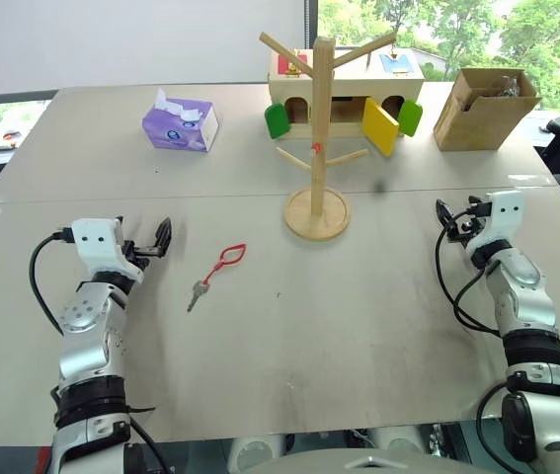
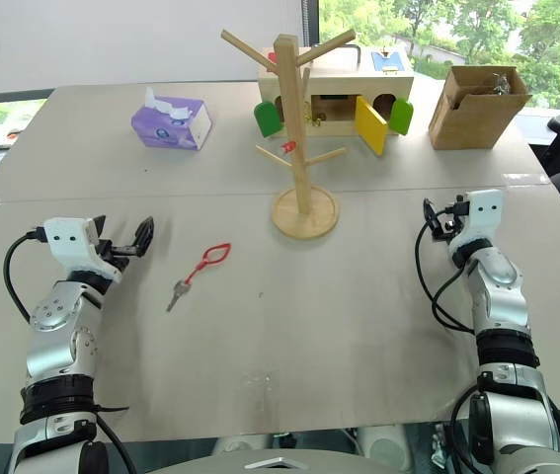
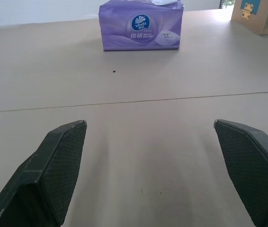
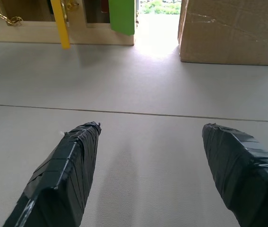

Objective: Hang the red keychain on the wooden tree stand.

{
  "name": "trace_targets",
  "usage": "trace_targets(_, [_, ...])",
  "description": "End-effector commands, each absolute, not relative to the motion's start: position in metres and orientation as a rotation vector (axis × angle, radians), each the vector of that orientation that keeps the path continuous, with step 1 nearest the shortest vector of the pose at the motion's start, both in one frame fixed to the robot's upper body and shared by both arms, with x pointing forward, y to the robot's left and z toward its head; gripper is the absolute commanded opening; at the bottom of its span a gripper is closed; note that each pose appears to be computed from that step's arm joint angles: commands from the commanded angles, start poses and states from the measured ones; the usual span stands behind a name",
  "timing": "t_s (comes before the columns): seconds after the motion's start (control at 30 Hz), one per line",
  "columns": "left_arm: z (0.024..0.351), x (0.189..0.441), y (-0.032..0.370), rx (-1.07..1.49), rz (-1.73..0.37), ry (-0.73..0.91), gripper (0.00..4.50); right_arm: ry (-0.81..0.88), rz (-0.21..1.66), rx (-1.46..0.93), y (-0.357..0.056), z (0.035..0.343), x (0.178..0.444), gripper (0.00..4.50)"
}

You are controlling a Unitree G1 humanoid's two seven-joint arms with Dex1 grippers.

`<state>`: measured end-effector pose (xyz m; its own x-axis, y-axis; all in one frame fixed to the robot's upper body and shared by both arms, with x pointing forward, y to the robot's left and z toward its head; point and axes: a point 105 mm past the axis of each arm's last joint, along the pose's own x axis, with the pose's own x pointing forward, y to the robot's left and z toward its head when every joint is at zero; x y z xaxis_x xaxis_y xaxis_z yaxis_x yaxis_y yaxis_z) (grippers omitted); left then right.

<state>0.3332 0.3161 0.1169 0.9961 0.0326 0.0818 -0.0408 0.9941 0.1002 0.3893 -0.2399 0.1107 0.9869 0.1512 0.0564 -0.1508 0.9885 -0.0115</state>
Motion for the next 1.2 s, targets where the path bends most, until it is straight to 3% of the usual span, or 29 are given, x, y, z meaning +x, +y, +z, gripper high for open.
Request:
trace_targets(0.03, [0.132, 0.33, 0.32, 0.117, 0.039, -0.133, 4.5, -0.121, 0.136, -0.019, -0.247, 0.129, 0.39, 3.7])
trace_targets(0.77, [0.137, 0.333, 0.311, 0.104, 0.008, -0.147, 4.5, -0.133, 0.163, -0.029, -0.245, 0.131, 0.387, 3.7])
trace_targets(0.9, [0.138, 0.335, 0.304, 0.086, -0.024, -0.147, 4.5, -0.151, 0.474, -0.107, -0.213, 0.136, 0.364, 3.7])
trace_targets(1.03, [0.143, 0.34, 0.293, 0.077, -0.082, -0.15, 4.5, -0.05, 0.987, -0.251, -0.183, 0.113, 0.294, 3.7])
trace_targets(1.2, [0.151, 0.341, 0.281, 0.059, -0.13, -0.165, 4.5, -0.022, 1.252, -0.341, -0.171, 0.1, 0.251, 3.7])
